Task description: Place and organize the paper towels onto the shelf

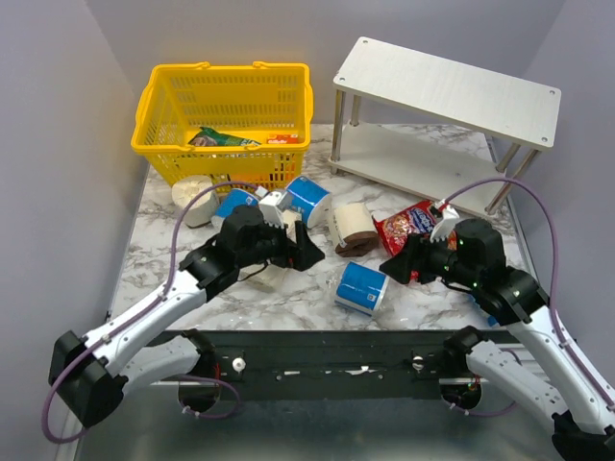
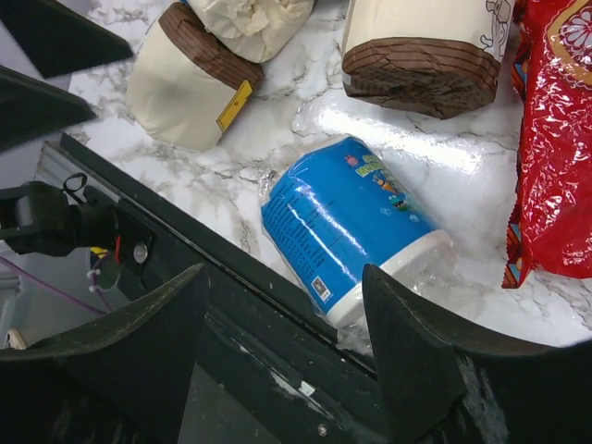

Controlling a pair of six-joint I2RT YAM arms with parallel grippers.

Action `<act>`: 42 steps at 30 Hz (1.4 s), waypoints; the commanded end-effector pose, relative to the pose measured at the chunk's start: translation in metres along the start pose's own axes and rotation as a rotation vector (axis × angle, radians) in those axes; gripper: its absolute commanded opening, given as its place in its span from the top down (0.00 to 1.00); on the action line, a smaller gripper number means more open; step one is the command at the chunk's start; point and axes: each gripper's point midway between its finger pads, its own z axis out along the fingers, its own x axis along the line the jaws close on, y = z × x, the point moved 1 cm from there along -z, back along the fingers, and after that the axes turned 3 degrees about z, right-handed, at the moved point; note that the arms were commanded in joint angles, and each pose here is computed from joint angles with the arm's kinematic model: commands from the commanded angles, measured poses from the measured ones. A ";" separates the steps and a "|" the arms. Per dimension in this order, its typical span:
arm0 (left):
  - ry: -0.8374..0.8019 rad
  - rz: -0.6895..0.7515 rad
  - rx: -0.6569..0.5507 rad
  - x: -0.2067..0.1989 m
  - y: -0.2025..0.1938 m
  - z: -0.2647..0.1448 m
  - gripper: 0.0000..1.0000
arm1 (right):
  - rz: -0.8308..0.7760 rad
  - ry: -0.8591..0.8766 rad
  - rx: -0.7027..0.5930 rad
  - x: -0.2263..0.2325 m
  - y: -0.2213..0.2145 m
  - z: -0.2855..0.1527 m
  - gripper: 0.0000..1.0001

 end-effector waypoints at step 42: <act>-0.481 -0.243 0.111 -0.079 -0.082 0.095 0.68 | -0.083 0.037 -0.290 0.010 0.015 -0.070 0.16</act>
